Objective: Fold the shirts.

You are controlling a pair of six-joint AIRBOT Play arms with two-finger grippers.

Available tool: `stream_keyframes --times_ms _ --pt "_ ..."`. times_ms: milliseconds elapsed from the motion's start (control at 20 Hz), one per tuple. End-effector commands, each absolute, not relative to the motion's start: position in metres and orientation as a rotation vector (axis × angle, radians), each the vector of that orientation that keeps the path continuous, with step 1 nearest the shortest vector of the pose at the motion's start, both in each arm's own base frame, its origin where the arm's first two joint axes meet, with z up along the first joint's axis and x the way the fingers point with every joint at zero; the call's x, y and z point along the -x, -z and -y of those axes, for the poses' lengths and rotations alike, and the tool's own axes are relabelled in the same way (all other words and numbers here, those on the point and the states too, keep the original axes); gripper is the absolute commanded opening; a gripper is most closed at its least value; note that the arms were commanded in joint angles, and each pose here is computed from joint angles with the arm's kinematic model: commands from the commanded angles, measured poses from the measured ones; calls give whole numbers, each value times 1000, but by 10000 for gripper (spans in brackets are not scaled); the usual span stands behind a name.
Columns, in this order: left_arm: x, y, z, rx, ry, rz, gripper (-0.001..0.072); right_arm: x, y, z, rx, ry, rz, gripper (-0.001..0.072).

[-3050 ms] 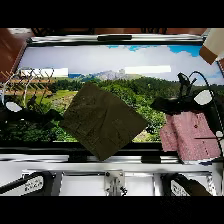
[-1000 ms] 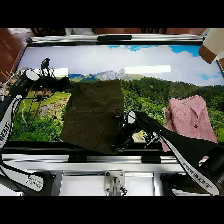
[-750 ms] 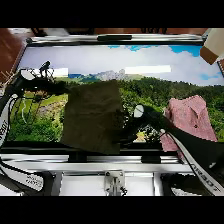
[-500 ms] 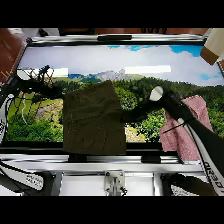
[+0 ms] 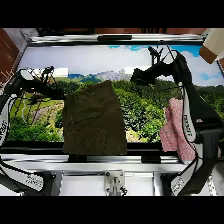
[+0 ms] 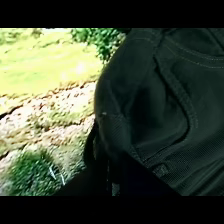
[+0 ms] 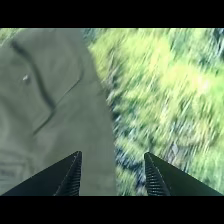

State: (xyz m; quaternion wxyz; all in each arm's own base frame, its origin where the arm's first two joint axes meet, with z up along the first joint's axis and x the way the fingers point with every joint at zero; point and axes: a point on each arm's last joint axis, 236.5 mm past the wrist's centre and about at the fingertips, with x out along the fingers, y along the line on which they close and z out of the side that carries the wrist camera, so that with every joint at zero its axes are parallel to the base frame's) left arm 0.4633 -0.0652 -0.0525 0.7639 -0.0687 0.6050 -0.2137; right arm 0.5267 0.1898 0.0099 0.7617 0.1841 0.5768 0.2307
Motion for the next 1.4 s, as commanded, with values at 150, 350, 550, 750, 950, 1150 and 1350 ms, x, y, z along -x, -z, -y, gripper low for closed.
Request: stream_keyframes --times_ms 150,350,550,750,950,1150,1350 --pt "-462 56 120 57 590 -1285 59 -546 48 -197 -387 -576 -1303 504" --pt "-462 54 128 73 605 -1277 59 -542 59 -212 -400 -647 -1309 504" --pt "-463 53 128 79 605 -1274 59 -508 82 -241 -328 -733 -1408 504" --pt "-462 53 128 62 621 -1270 59 -502 92 -244 -295 -721 -1431 504" --pt "-455 52 133 50 670 -1279 59 -506 95 -240 -282 -701 -1423 504" --pt "-439 47 145 70 756 -1308 59 -499 103 -252 -272 -722 -1442 504" --pt "-438 45 148 62 785 -1295 59 -490 108 -269 -264 -773 -1448 504"
